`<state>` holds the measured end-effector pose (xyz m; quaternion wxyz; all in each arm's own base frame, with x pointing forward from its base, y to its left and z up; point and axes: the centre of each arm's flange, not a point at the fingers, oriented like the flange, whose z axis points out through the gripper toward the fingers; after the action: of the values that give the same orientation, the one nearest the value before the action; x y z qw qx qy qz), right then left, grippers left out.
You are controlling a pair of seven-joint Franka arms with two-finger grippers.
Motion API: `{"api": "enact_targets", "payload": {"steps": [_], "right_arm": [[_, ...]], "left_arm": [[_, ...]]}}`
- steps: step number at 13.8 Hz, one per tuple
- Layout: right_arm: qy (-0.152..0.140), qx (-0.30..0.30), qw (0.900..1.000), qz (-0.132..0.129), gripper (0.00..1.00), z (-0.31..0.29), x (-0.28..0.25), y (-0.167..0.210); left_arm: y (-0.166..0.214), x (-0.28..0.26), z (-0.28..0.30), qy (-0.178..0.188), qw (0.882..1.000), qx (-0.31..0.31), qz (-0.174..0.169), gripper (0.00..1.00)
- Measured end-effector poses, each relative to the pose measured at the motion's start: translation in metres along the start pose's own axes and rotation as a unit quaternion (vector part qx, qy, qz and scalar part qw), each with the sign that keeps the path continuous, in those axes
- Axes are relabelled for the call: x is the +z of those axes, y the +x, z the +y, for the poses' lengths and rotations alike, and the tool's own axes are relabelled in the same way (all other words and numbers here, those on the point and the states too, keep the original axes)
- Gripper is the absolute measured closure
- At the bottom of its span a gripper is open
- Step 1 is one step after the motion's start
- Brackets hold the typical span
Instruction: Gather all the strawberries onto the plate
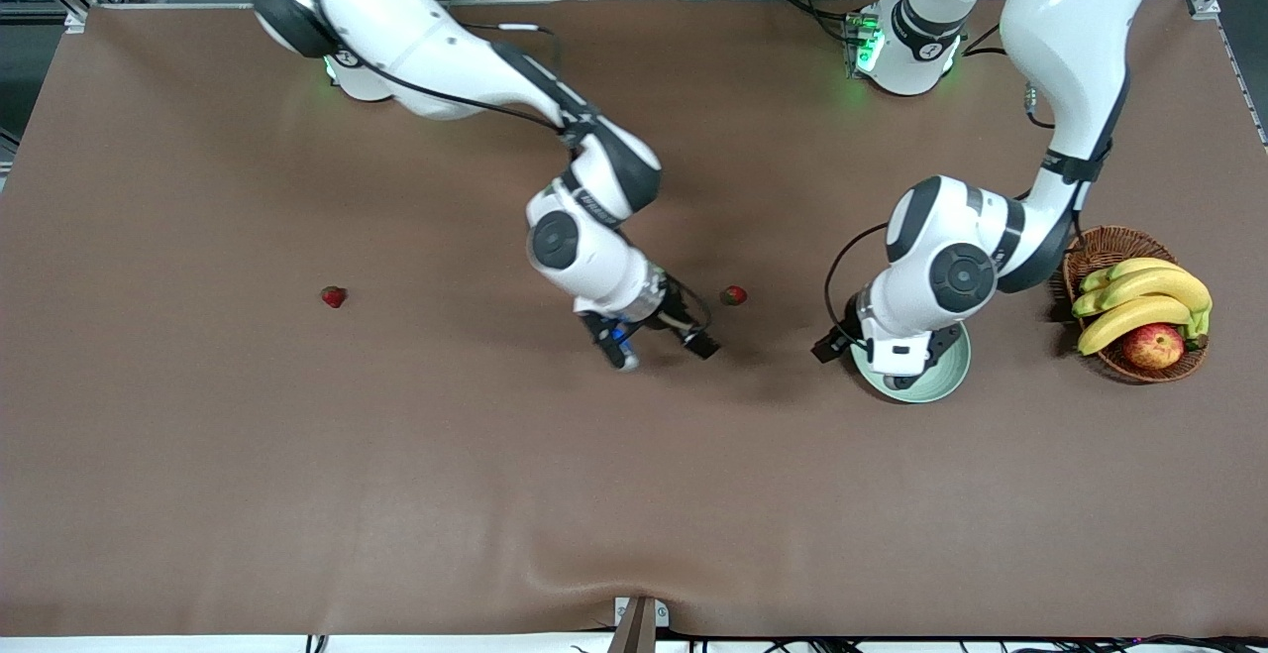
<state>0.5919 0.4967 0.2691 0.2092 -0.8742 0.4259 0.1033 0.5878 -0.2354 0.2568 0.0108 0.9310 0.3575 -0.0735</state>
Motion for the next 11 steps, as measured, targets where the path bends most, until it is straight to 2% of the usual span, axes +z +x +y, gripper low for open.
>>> {"api": "enact_targets", "payload": {"steps": [2, 4, 6, 9, 11], "right_arm": [[-0.064, -0.014, 0.997, 0.028, 0.00, 0.002, -0.050, 0.036], [-0.107, -0.046, 0.993, 0.035, 0.00, 0.010, -0.097, 0.067], [-0.122, -0.106, 0.986, 0.037, 0.00, 0.030, -0.139, 0.105], [-0.145, -0.163, 0.975, 0.035, 0.00, 0.079, -0.184, 0.162], [-0.164, -0.210, 0.964, 0.022, 0.00, 0.117, -0.205, 0.199]], "left_arm": [[-0.037, 0.005, 0.026, -0.001, 1.000, 0.001, 0.000, 0.00], [-0.077, 0.017, 0.050, 0.002, 1.000, -0.004, -0.002, 0.00], [-0.116, 0.034, 0.065, 0.010, 1.000, 0.020, -0.003, 0.00], [-0.159, 0.050, 0.074, 0.032, 0.995, 0.088, 0.036, 0.00], [-0.174, 0.058, 0.074, 0.042, 0.992, 0.110, 0.047, 0.00]]}}
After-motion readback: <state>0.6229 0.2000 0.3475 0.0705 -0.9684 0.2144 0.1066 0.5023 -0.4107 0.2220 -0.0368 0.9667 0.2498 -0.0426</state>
